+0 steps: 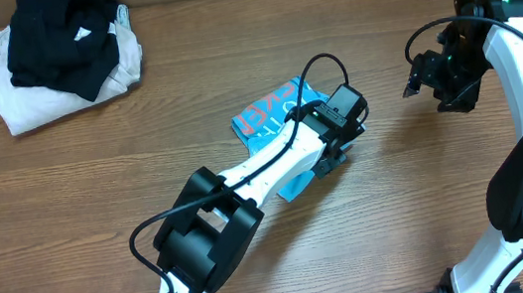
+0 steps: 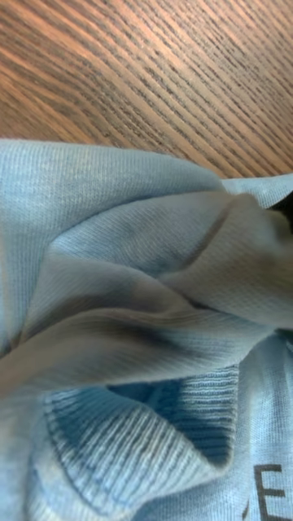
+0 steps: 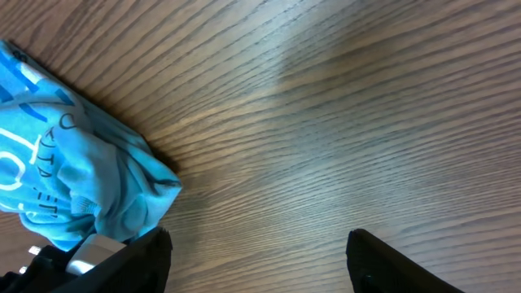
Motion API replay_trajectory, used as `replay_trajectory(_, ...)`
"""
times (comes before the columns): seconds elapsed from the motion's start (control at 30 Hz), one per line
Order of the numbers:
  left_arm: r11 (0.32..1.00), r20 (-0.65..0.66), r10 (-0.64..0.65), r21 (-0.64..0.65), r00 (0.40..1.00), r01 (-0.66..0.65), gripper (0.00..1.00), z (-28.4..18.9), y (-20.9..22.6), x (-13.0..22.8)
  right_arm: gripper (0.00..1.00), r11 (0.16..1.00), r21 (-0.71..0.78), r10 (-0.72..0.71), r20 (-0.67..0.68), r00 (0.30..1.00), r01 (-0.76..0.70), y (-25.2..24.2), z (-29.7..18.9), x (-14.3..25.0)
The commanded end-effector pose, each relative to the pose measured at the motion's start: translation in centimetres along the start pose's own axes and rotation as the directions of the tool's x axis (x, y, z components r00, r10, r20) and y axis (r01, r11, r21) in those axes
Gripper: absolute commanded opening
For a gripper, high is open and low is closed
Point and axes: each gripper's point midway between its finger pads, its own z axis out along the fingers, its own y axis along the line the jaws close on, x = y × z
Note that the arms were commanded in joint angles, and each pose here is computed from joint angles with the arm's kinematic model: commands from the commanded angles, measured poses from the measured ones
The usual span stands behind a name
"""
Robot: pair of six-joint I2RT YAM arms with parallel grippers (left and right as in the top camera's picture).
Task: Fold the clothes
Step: 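Carry the bundle with the left gripper to the clothes stack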
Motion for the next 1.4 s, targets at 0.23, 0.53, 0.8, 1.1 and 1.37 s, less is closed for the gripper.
replay_trajectory(0.23,0.928,-0.026,-0.169,-0.340,0.985,0.150,0.04,-2.6,7.8,0.4,0.73,1.000,0.012,-0.001,0.023,1.000,0.001,-0.4,-0.4,-0.3)
replay_trajectory(0.53,0.831,0.160,-0.372,-0.383,0.915,0.404,0.04,-13.9,19.3,-1.6,0.73,1.000,0.011,-0.001,0.023,1.000,0.001,-0.4,-0.4,-0.3)
replay_trajectory(0.8,0.683,0.374,-0.461,-0.429,0.805,0.591,0.04,-24.2,29.6,1.3,0.73,1.000,0.009,-0.002,0.030,1.000,0.002,-0.3,-0.4,-0.5)
replay_trajectory(1.1,0.366,0.525,-0.512,-0.583,0.680,0.725,0.04,-31.0,40.9,10.4,0.73,1.000,0.005,-0.001,0.028,1.000,0.001,-0.2,-0.4,-0.5)
replay_trajectory(1.37,0.172,0.600,-0.511,-0.630,0.615,0.758,0.04,-33.8,47.8,18.3,0.73,1.000,-0.001,-0.001,0.025,1.000,0.001,-0.1,-0.4,-0.4)
